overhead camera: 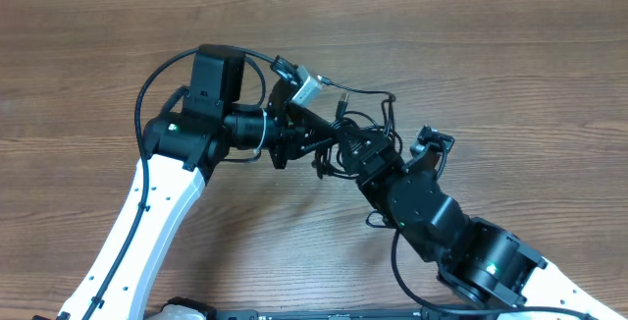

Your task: Untangle cables

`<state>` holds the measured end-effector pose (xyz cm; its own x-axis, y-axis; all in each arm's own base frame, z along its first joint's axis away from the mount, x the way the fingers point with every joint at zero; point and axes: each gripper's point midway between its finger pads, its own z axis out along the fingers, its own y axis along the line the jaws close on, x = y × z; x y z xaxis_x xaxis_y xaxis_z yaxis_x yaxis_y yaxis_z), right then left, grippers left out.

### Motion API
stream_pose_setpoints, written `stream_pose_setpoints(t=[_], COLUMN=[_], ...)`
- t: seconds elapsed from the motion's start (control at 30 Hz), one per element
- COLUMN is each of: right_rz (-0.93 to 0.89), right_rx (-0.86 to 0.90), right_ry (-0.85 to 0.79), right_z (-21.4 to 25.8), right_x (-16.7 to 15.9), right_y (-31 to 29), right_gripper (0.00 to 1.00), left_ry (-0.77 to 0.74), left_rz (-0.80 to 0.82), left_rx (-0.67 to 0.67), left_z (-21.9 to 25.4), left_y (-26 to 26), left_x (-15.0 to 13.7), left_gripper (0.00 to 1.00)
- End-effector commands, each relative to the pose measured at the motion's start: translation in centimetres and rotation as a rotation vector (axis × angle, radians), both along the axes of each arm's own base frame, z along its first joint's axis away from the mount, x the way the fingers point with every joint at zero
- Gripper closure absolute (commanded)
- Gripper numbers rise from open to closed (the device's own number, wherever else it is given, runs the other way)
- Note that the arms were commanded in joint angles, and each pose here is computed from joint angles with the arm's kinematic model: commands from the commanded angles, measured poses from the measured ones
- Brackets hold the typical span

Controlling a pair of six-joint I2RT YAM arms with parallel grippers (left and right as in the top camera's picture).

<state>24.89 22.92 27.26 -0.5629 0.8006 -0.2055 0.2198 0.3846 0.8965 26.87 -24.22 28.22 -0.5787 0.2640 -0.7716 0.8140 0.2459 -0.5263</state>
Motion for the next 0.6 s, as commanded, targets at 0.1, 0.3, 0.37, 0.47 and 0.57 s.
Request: stream_pose_setpoints(t=[0.1, 0.3, 0.37, 0.47, 0.57], right_rz=[-0.072, -0.123, -0.125, -0.125, -0.125], right_rx=[-0.026, -0.009, -0.012, -0.011, -0.007], right_ry=[0.011, 0.018, 0.02, 0.019, 0.017], right_z=[-0.8, -0.8, -0.8, -0.8, -0.7], right_x=[1.5, 2.4, 2.4, 2.4, 2.5], right_y=[-1.1, -2.2, -2.3, -2.3, -2.3], right_gripper=[0.33, 0.39, 0.4, 0.42, 0.45], left_ry=[0.003, 0.008, 0.008, 0.009, 0.001], left_rz=[-0.106, -0.105, -0.106, -0.109, -0.13], left_rx=[-0.122, -0.121, -0.121, -0.125, -0.148], left_z=[2.6, 2.6, 2.6, 2.7, 3.1], left_y=[-0.6, -0.6, -0.6, -0.6, -0.7], left_x=[-1.6, -1.6, -1.6, -1.7, -1.9], left_gripper=[0.96, 0.96, 0.96, 0.96, 0.95])
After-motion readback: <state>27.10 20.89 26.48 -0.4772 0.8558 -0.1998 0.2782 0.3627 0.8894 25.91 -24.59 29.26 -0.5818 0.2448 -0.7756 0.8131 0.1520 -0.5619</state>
